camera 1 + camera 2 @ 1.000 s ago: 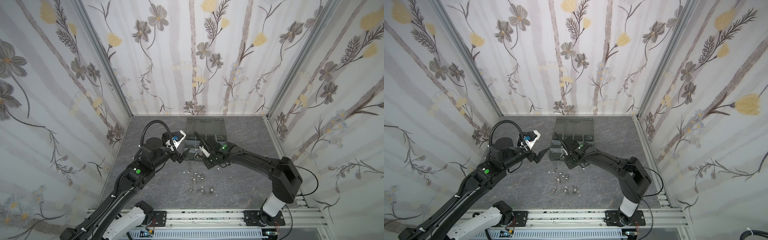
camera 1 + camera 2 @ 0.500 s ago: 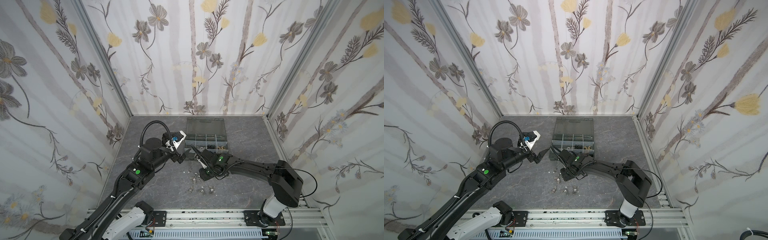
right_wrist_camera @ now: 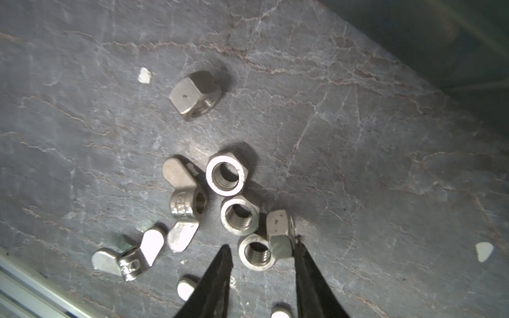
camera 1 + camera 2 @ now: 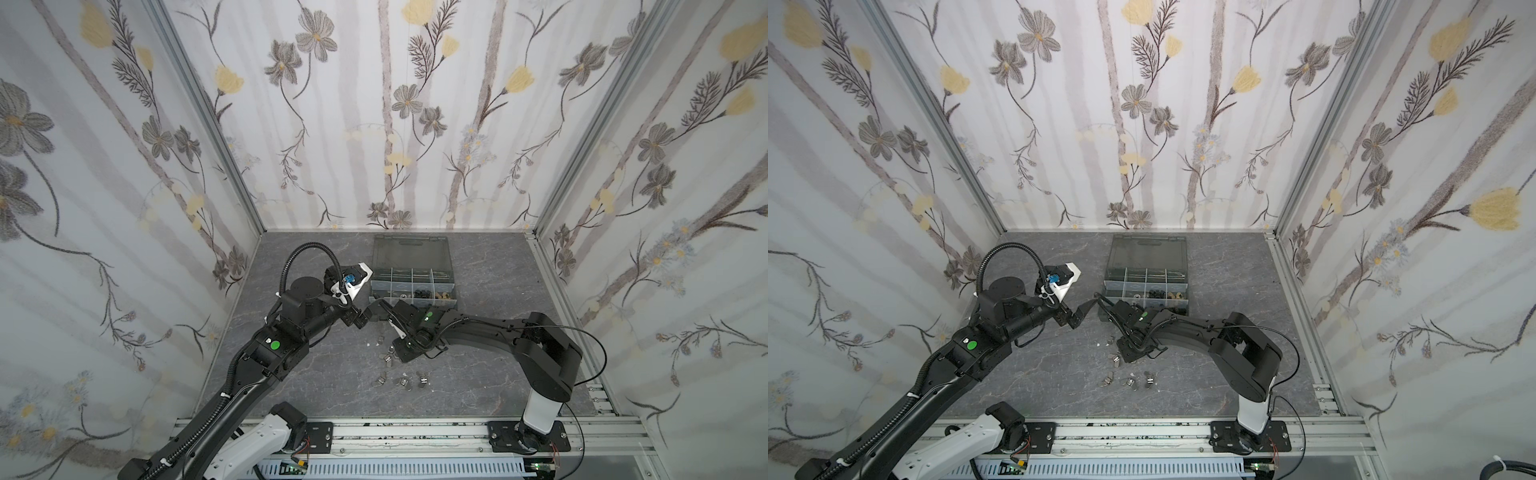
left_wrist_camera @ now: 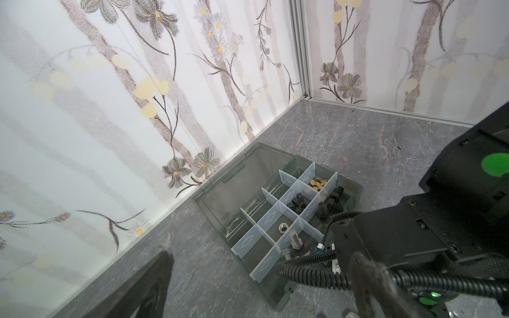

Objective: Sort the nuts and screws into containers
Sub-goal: 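Grasp a silver hex nut from the pile with the right gripper, then carry the silver hex nut over the silver-nut compartment, right gripper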

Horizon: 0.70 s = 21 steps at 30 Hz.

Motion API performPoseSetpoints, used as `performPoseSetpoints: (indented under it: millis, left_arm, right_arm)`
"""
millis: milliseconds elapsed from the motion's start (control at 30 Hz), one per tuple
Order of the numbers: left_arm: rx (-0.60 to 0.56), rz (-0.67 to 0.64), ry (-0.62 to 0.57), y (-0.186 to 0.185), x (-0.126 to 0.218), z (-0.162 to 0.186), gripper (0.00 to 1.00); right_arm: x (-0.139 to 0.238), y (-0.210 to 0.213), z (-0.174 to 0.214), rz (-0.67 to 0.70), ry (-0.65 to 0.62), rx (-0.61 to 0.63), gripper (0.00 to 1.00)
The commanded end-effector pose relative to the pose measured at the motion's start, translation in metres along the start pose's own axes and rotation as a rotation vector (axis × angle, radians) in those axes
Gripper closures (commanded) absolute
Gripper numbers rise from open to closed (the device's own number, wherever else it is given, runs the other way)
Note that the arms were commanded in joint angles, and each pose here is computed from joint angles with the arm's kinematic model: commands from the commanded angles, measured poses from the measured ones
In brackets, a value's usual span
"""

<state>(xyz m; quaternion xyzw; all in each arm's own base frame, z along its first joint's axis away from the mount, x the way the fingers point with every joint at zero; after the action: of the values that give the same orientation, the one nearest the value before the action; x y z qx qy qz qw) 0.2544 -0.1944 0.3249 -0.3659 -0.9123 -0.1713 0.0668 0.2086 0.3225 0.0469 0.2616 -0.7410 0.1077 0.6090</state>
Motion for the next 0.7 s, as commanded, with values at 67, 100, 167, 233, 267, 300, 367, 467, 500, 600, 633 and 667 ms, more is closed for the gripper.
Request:
performPoseSetpoints:
  millis: [67, 100, 167, 233, 267, 300, 367, 467, 500, 600, 633, 667]
  left_arm:
    - [-0.009, -0.011, -0.008, 0.002, -0.001, -0.001, 0.0]
    - [-0.009, -0.012, -0.006, 0.002, -0.001, -0.001, 0.0]
    - [-0.009, -0.01, -0.006, 0.002, -0.002, -0.001, 0.0]
    - [-0.008, -0.011, -0.01, 0.002, -0.001, -0.002, 0.0]
    - [-0.008, -0.01, -0.008, 0.002, -0.001, -0.002, 0.0]
    - [-0.007, -0.011, -0.007, 0.002, -0.002, -0.001, 0.0]
    - [-0.006, -0.009, -0.005, 0.002, -0.001, -0.001, 0.0]
    - [-0.006, -0.009, -0.005, 0.001, -0.001, -0.001, 0.0]
    - [-0.007, -0.009, -0.004, 0.001, -0.001, 0.0, 0.0]
    - [-0.006, -0.01, -0.005, 0.002, -0.002, -0.001, 0.0]
    - [-0.007, -0.01, -0.004, 0.002, -0.002, -0.001, 0.0]
    - [-0.008, -0.011, -0.005, 0.002, -0.003, -0.001, 0.0]
  right_arm:
    - [-0.01, -0.004, -0.002, 0.023, 0.016, 0.019, 0.66]
    - [-0.011, -0.004, -0.003, 0.022, 0.019, 0.023, 0.69]
    - [-0.012, -0.004, -0.006, 0.023, 0.018, 0.03, 0.72]
    - [-0.012, -0.007, -0.008, 0.025, 0.015, 0.028, 0.75]
    - [-0.012, -0.008, -0.009, 0.027, 0.013, 0.027, 0.75]
    - [-0.013, -0.01, -0.009, 0.028, 0.016, 0.026, 0.76]
    - [-0.012, -0.012, -0.008, 0.029, 0.017, 0.023, 0.79]
    - [-0.011, -0.014, -0.003, 0.028, 0.026, 0.02, 0.84]
    - [-0.011, -0.015, -0.001, 0.028, 0.028, 0.02, 0.85]
    - [-0.005, -0.017, 0.0, 0.029, 0.018, 0.011, 0.89]
    - [0.0, -0.018, -0.001, 0.026, 0.006, 0.004, 0.9]
    - [0.004, -0.02, -0.002, 0.023, -0.004, -0.005, 0.91]
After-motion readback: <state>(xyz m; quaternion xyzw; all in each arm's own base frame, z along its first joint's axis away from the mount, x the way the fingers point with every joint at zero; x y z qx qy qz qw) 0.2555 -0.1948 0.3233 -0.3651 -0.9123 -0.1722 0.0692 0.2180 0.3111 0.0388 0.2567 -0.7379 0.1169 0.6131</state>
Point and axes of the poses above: each gripper's point midway between its finger pads, its own x axis back along the fingers, its own y axis along the line the jaws close on, z = x × y, the point moved 1 cm from there along x, back along the fingers
